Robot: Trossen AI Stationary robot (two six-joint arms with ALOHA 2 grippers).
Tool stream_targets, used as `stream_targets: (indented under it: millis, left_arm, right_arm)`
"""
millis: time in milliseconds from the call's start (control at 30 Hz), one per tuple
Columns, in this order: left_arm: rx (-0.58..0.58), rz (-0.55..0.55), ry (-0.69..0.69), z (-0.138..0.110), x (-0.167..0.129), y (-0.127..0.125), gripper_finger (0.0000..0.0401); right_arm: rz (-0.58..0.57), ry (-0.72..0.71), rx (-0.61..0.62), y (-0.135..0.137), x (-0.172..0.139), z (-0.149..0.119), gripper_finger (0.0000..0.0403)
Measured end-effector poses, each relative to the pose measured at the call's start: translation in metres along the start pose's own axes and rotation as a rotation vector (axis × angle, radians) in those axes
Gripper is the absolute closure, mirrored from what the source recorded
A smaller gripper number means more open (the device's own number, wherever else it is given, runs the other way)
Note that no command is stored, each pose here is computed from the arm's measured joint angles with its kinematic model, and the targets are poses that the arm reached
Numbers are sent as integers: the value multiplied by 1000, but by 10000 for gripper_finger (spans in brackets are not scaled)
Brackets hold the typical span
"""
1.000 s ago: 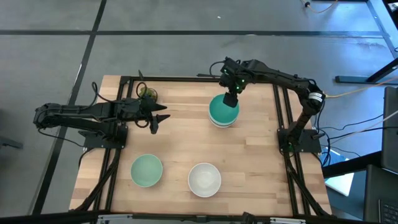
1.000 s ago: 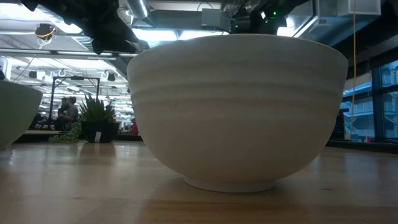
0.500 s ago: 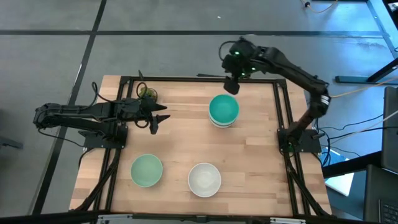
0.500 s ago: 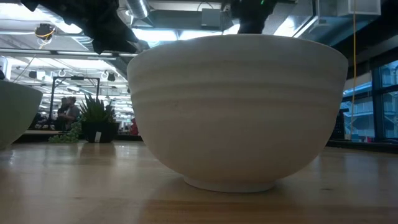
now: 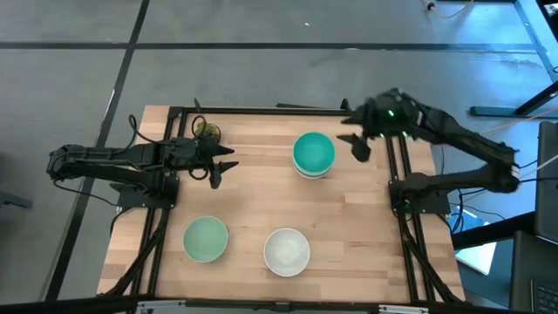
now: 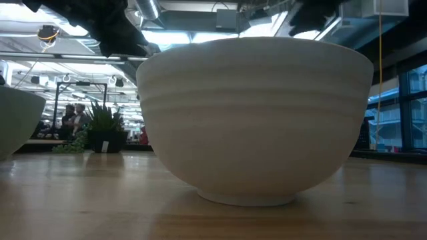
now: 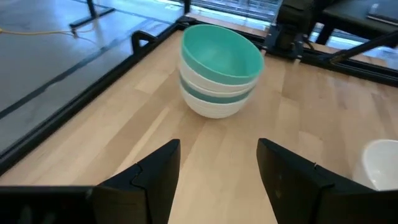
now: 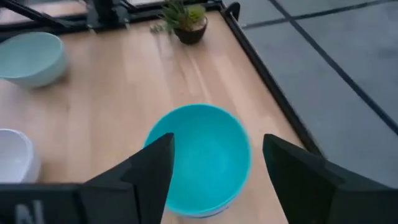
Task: Nest bowls inside each other
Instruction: Stack the light green bowl on top of the blue bowl
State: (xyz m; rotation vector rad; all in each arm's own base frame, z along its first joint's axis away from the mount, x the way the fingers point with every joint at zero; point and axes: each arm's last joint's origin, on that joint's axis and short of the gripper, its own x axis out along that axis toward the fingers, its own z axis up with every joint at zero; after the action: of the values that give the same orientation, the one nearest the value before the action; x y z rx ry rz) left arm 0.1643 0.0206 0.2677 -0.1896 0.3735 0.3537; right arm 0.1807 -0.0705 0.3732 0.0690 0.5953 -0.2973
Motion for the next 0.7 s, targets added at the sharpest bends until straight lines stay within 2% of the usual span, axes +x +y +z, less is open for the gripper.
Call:
stream_targets:
  millis: [300, 500, 633, 700]
  left_arm:
    - [86, -204, 73, -6, 5, -17, 199]
    - [116, -232, 167, -16, 23, -36, 201]
    - [160, -258, 228, -4, 29, -49, 201]
    - [190, -249, 306, 4, 27, -54, 201]
  right_arm:
    - [67, -116, 114, 16, -5, -57, 157]
    - [110, -128, 150, 23, 11, -80, 157]
    - [125, -93, 164, 27, 17, -89, 157]
    - [129, -85, 162, 27, 18, -90, 157]
